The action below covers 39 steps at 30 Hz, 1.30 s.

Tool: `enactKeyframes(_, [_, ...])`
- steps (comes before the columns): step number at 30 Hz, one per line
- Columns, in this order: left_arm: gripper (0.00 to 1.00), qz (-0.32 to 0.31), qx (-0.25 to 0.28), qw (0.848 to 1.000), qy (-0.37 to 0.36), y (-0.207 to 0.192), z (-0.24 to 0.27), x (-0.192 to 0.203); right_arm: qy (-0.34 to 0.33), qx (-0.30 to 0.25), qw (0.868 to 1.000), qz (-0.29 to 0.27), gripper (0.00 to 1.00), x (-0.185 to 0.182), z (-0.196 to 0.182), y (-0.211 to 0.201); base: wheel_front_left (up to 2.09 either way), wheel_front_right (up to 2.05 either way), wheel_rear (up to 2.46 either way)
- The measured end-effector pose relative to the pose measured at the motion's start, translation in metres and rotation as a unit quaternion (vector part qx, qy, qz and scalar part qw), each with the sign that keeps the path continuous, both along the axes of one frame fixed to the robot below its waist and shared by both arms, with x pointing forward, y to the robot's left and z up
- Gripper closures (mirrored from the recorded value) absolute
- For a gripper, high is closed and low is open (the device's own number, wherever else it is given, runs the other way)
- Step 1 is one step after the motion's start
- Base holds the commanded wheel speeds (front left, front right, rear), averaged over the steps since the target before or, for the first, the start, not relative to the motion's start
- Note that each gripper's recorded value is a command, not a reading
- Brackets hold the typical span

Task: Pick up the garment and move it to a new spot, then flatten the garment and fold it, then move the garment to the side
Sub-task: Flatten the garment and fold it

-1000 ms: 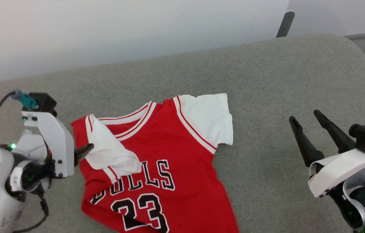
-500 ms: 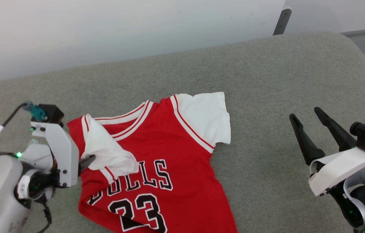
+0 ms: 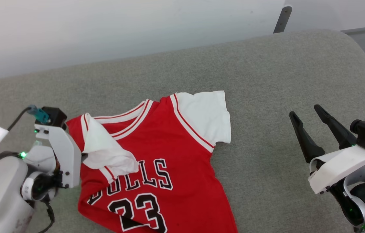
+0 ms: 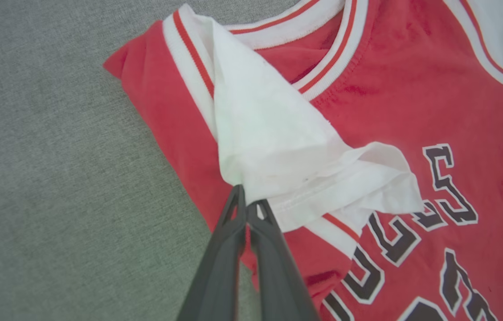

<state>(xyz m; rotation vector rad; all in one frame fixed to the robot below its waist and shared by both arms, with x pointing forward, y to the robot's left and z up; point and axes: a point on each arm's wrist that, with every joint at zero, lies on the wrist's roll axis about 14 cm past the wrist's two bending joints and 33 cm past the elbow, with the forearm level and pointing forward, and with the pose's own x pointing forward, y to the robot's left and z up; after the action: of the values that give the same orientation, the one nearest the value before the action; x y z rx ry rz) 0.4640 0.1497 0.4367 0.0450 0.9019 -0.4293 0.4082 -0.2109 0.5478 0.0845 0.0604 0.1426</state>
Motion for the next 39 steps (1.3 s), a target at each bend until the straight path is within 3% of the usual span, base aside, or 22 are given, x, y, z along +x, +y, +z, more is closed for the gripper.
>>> enactKeyframes(11, [1.0,0.015,0.021,0.999,-0.027,0.029,0.015,0.009,-0.002,-0.001,1.0,0.002,0.0,0.001,0.002,0.001,0.0,0.0,0.0])
enactKeyframes(22, [1.0,0.046,0.095,0.992,-0.063,0.095,0.032,0.018,0.006,0.001,1.0,0.008,0.0,0.004,-0.004,0.005,0.0,0.0,0.0])
enactKeyframes(39, [1.0,0.085,0.148,0.984,-0.05,0.157,-0.013,0.019,0.03,-0.005,1.0,0.007,0.0,0.009,-0.019,0.002,0.0,0.0,0.0])
